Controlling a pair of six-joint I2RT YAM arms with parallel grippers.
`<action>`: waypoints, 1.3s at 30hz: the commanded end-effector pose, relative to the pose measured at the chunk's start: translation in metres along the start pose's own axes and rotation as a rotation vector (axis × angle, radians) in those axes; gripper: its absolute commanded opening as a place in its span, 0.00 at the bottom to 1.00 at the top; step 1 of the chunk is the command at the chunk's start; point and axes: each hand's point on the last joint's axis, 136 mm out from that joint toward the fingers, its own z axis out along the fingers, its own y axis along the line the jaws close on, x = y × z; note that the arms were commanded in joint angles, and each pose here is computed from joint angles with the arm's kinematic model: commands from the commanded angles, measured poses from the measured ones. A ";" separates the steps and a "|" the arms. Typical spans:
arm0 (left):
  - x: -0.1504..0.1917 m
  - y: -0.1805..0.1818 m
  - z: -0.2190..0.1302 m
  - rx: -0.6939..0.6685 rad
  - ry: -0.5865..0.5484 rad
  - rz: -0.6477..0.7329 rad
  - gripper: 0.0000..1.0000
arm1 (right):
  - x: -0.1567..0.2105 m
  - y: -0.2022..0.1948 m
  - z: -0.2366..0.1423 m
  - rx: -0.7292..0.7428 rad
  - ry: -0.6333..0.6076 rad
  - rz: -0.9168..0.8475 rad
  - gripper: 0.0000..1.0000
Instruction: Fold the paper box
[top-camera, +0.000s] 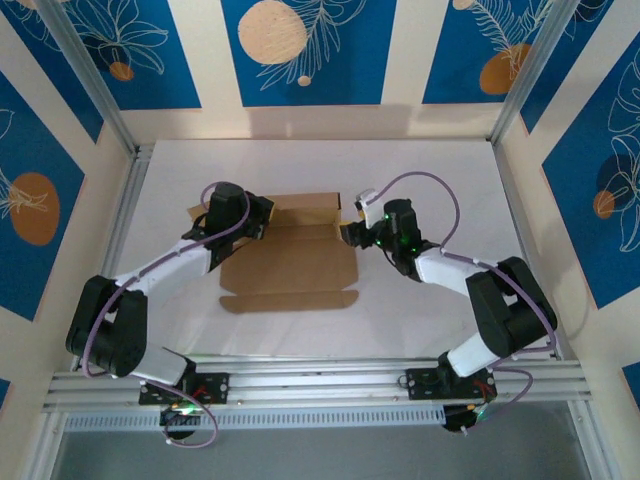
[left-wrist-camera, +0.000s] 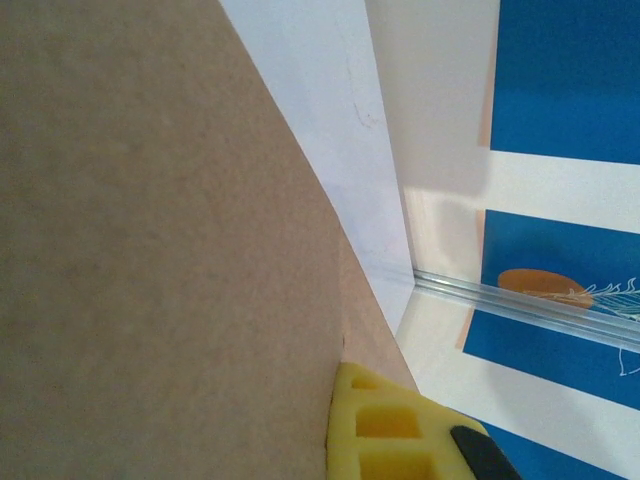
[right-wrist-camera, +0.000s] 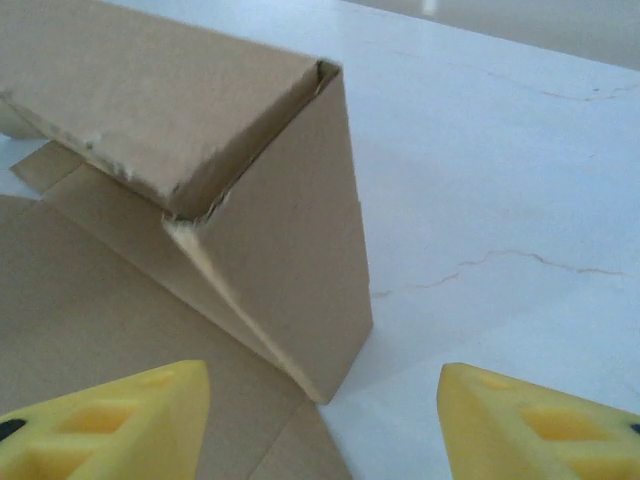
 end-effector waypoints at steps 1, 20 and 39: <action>0.005 0.029 -0.003 -0.124 0.027 -0.017 0.02 | -0.027 0.016 -0.004 -0.044 -0.113 -0.038 0.62; 0.006 0.040 -0.036 -0.314 -0.022 -0.140 0.00 | 0.004 0.030 0.011 -0.036 0.029 -0.047 0.60; 0.006 0.042 -0.041 -0.330 -0.042 -0.172 0.00 | 0.032 0.035 0.062 0.017 0.202 0.023 0.44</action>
